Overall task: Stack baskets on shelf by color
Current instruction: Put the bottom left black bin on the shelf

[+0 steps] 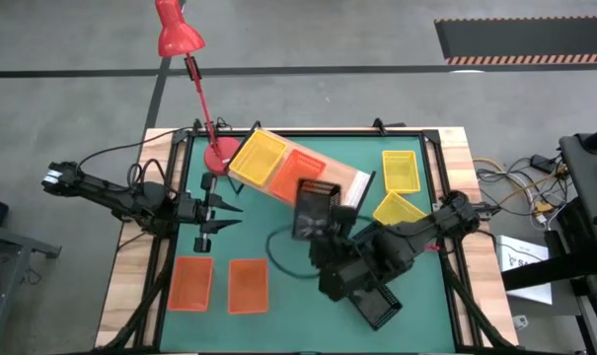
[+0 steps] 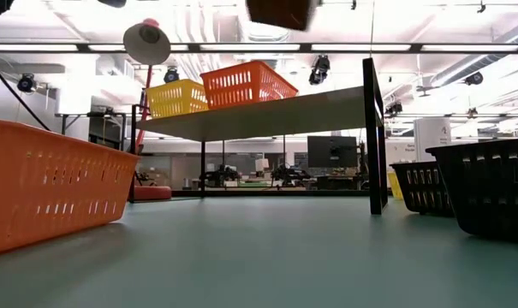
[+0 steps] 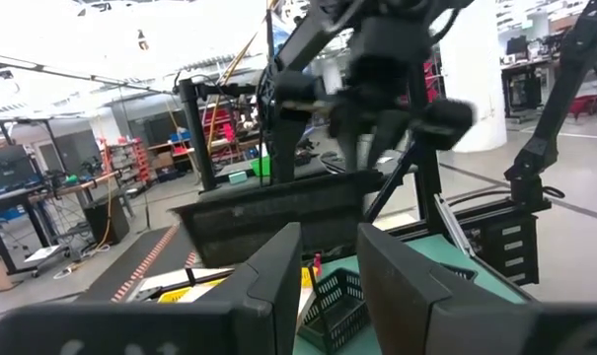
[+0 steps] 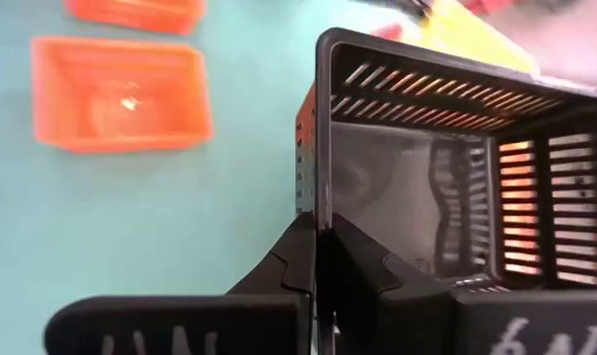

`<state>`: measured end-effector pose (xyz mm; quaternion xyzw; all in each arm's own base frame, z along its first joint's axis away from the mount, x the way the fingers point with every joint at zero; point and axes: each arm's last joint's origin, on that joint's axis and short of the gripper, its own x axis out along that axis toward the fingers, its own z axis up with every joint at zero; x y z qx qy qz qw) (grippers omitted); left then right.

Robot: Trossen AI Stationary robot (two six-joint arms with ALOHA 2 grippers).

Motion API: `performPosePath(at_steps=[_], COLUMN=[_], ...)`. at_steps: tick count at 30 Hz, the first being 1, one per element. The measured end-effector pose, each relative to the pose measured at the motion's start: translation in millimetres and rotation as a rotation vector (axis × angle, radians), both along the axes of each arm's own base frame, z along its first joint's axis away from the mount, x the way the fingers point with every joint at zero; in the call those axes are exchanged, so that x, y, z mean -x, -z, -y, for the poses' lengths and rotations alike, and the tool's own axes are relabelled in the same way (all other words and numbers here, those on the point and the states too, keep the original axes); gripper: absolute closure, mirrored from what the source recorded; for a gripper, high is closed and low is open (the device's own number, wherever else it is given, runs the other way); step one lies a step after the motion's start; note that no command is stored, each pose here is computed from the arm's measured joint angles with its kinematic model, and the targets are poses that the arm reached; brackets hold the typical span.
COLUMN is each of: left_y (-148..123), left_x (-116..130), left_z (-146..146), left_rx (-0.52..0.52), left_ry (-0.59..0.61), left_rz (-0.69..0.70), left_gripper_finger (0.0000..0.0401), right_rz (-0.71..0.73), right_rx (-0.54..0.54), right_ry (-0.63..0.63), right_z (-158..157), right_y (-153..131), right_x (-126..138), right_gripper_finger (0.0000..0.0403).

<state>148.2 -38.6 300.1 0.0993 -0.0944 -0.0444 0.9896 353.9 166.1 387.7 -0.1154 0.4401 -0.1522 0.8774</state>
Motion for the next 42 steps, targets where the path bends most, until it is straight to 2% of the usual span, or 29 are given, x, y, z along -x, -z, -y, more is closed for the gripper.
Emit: performPosePath(at_steps=[5,11,21,36,42], left_y=[0.1,0.0,0.8,0.9,1.0], left_x=[-0.2,-0.1,-1.1,-1.3,-1.4], left_z=[0.0,0.0,0.4,0.4,0.5], left_rx=[0.000,0.000,-0.002,-0.002,-0.002], left_ry=[0.000,0.000,0.000,-0.001,0.000], left_rz=[0.000,0.000,-0.006,-0.007,-0.007], left_gripper_finger=[0.0315,0.0315,0.0315,0.0315,0.0315], right_rz=[-0.041,-0.019,-0.108,-0.189,-0.169], right_rx=[-0.032,-0.078,-0.178,-0.147,-0.155], right_ry=[0.177,0.283,0.259,0.312,0.315], right_z=[23.2,42.8,59.6,74.8,80.9], right_y=[4.1,4.6,7.2,25.1,38.3], right_x=[1.4,-5.0,-8.0,13.8,11.7], right_gripper_finger=[0.0391,0.0391,0.0391,0.0391,0.0391])
